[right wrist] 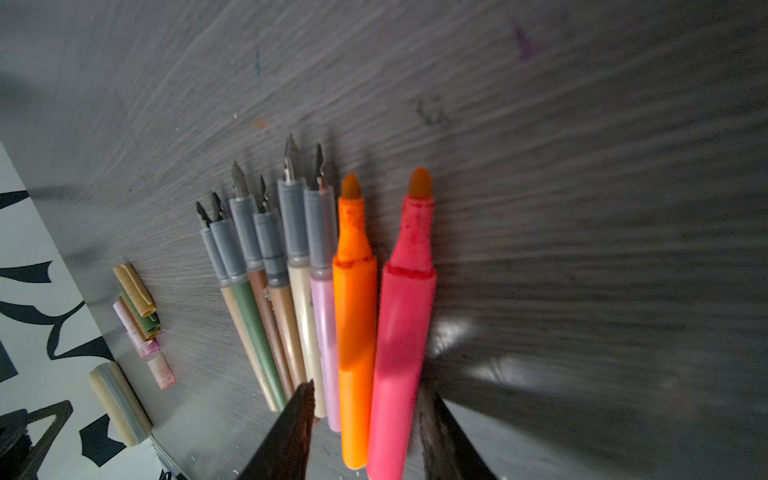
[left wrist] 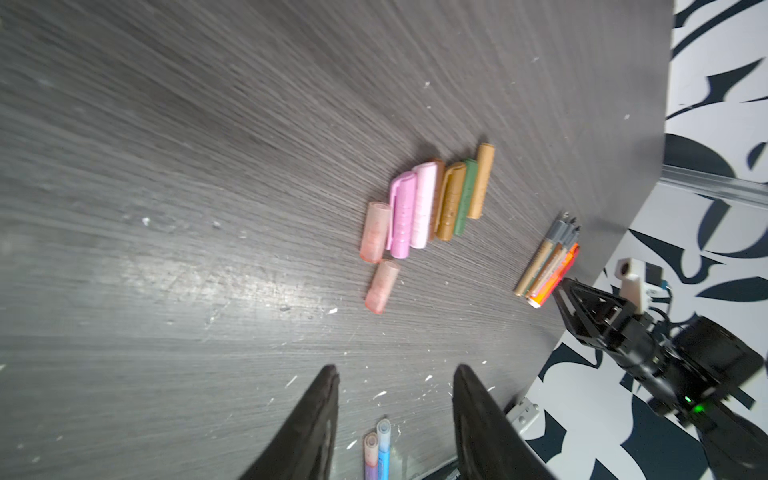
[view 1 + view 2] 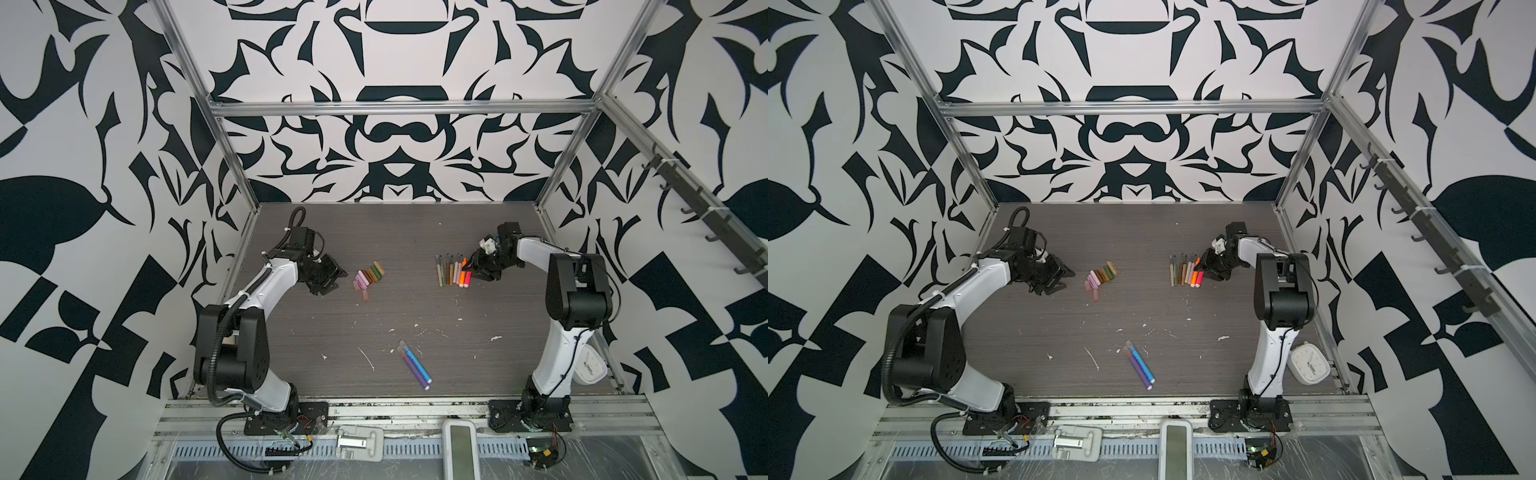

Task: Open the pen caps
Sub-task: 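Lower the pink marker beside the orange marker and open the right gripper, then move the right gripper to the capped blue and purple markers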

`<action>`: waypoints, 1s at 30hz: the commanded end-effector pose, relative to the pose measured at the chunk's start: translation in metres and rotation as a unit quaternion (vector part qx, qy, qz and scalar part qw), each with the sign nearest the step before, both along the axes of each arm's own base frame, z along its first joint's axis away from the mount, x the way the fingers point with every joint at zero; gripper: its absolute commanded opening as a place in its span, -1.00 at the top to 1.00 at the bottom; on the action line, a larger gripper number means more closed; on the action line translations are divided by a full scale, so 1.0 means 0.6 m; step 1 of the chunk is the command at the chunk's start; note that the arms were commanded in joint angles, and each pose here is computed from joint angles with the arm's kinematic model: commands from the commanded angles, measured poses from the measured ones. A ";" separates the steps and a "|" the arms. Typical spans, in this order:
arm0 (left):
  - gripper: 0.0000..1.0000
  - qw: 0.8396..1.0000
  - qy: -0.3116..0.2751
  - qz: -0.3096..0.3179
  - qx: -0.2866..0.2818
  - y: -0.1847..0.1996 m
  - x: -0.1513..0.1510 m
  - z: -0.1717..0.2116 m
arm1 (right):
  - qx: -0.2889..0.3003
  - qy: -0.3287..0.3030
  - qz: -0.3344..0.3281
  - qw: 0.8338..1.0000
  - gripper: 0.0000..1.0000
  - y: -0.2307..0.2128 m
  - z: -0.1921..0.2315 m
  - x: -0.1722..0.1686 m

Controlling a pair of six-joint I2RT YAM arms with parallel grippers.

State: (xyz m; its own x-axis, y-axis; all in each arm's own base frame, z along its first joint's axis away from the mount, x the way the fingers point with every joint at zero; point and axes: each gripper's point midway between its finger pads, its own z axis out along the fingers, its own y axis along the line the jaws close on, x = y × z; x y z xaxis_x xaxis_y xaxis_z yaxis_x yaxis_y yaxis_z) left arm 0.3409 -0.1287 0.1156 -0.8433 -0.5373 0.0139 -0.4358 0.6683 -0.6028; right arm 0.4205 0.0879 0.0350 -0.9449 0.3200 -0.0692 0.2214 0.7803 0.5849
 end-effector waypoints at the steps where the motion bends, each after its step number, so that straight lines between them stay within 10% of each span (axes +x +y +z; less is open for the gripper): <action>1: 0.04 1.000 0.000 0.006 0.000 0.004 -0.013 0.022 | 0.011 -0.020 0.002 1.000 0.11 0.006 0.021 0.018; 15: 0.04 0.999 -0.031 0.001 -0.037 -0.009 -0.036 0.048 | -0.037 -0.038 -0.012 0.999 0.01 -0.015 0.102 -0.043; 30: 0.04 0.991 -0.067 -0.076 -0.089 -0.109 -0.103 0.026 | -0.122 -0.057 0.115 0.984 0.14 0.186 0.092 -0.388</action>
